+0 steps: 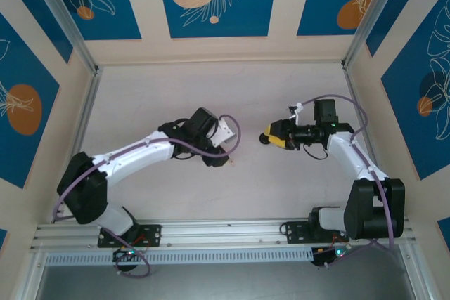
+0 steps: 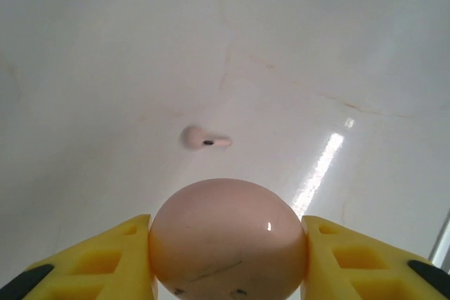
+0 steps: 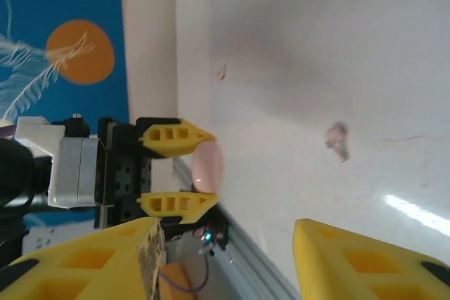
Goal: Insert the wireless bluetooth earbuds into the charging case
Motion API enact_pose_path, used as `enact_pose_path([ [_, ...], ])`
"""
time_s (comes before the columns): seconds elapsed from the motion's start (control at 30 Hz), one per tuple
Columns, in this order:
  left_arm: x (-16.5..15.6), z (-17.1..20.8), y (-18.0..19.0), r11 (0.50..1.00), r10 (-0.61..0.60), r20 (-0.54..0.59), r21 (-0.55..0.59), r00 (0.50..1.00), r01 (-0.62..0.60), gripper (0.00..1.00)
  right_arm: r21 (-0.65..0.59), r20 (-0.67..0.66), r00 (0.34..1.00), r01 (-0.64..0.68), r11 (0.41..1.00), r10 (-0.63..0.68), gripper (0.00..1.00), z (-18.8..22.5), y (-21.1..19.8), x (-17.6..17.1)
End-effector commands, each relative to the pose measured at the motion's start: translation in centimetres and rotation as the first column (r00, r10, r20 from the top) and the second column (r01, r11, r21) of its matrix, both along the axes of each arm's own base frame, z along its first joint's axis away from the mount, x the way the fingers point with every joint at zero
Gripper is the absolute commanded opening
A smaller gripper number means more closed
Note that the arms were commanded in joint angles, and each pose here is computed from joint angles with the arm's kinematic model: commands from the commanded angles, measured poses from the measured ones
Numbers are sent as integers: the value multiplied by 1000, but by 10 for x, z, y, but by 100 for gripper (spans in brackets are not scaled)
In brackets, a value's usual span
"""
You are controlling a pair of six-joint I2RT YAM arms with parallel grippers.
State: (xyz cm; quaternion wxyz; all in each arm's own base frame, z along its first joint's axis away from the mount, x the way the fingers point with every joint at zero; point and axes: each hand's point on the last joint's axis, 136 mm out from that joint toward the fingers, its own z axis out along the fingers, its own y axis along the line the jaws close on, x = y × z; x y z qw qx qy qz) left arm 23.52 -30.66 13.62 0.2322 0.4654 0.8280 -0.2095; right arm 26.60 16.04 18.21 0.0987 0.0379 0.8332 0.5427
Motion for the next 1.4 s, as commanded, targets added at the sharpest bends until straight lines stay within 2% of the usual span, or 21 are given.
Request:
enact_pose_path([
  [0.0, -9, 22, -19, 967, -215, 167, -100, 962, 234, 42, 111, 5, 992, -124, 986, 125, 52, 22, 21, -15],
  [0.3, -14, 22, -18, 944, -307, 228, -54, 924, 326, 41, 152, -53, 958, -271, 950, 282, 52, 20, 61, -31],
  [0.6, -11, 31, -22, 946, -288, 243, -77, 926, 314, 41, 163, -86, 903, -405, 900, 422, 49, 10, 95, -47],
  [1.03, -14, 46, -29, 943, -277, 257, -114, 926, 314, 41, 123, -123, 870, -464, 877, 478, 49, -8, 118, -49],
  [1.23, -15, 52, -31, 942, -275, 261, -120, 925, 314, 41, 118, -125, 861, -481, 869, 493, 42, -10, 125, -49],
  [1.37, -15, 57, -30, 943, -268, 275, -122, 923, 310, 41, 106, -121, 863, -480, 871, 491, 30, -11, 125, -49],
])
